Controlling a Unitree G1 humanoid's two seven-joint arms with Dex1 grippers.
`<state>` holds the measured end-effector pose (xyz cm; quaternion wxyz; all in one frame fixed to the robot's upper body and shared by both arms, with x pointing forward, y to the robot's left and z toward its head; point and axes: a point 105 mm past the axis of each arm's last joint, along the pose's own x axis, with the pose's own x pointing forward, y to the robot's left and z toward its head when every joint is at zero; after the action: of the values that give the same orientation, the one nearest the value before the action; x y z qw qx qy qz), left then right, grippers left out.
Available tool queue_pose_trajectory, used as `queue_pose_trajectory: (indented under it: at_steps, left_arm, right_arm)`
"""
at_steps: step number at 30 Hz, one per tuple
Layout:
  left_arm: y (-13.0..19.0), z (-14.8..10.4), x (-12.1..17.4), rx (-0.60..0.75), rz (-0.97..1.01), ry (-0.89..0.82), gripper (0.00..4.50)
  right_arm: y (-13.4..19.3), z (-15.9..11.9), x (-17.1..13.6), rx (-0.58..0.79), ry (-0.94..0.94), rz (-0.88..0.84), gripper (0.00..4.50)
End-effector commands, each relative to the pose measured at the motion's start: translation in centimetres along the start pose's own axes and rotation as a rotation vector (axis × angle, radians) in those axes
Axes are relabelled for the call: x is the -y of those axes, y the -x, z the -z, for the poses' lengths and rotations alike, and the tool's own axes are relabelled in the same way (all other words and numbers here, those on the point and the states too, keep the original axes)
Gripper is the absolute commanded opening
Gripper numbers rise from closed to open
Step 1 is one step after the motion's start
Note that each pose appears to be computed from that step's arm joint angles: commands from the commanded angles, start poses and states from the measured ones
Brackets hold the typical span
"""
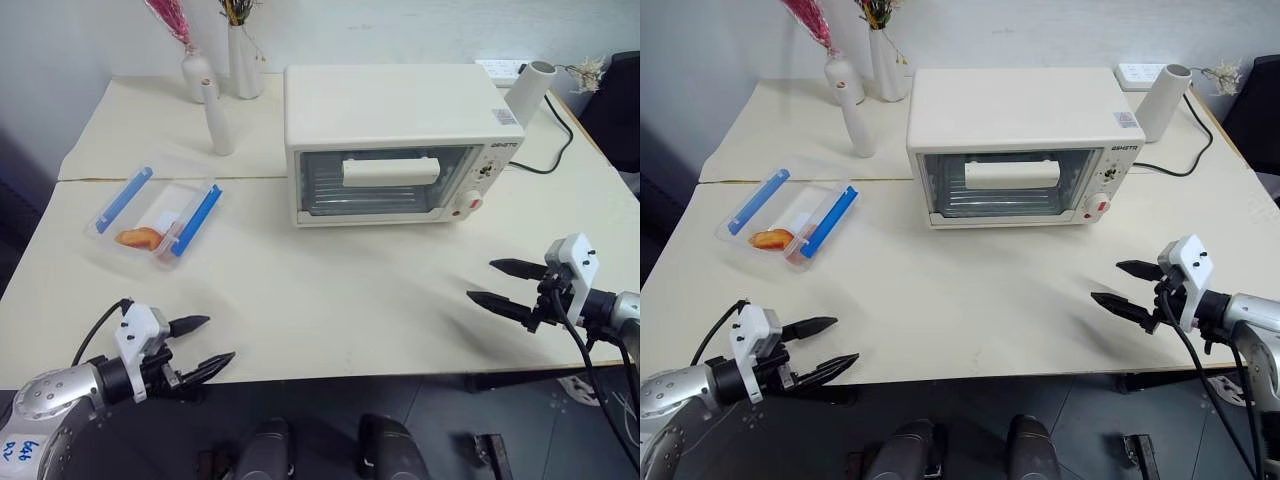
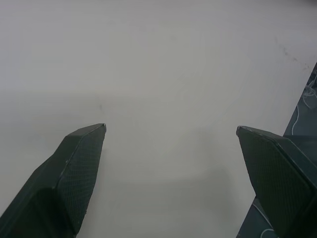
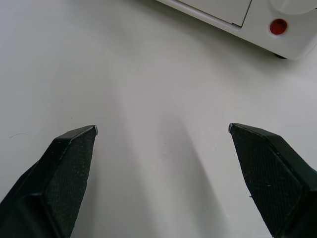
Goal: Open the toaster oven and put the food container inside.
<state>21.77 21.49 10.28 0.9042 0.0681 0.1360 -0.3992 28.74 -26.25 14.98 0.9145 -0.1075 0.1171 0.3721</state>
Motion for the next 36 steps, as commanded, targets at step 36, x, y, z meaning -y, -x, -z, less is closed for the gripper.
queue_pose_trajectory:
  at_steps: [36]
  left_arm:
    - [-3.9,-16.4,2.3,0.192,0.527,-0.202,4.5]
  right_arm:
    - [-7.6,-13.6,-2.0,0.355,-0.039,-0.249,4.44]
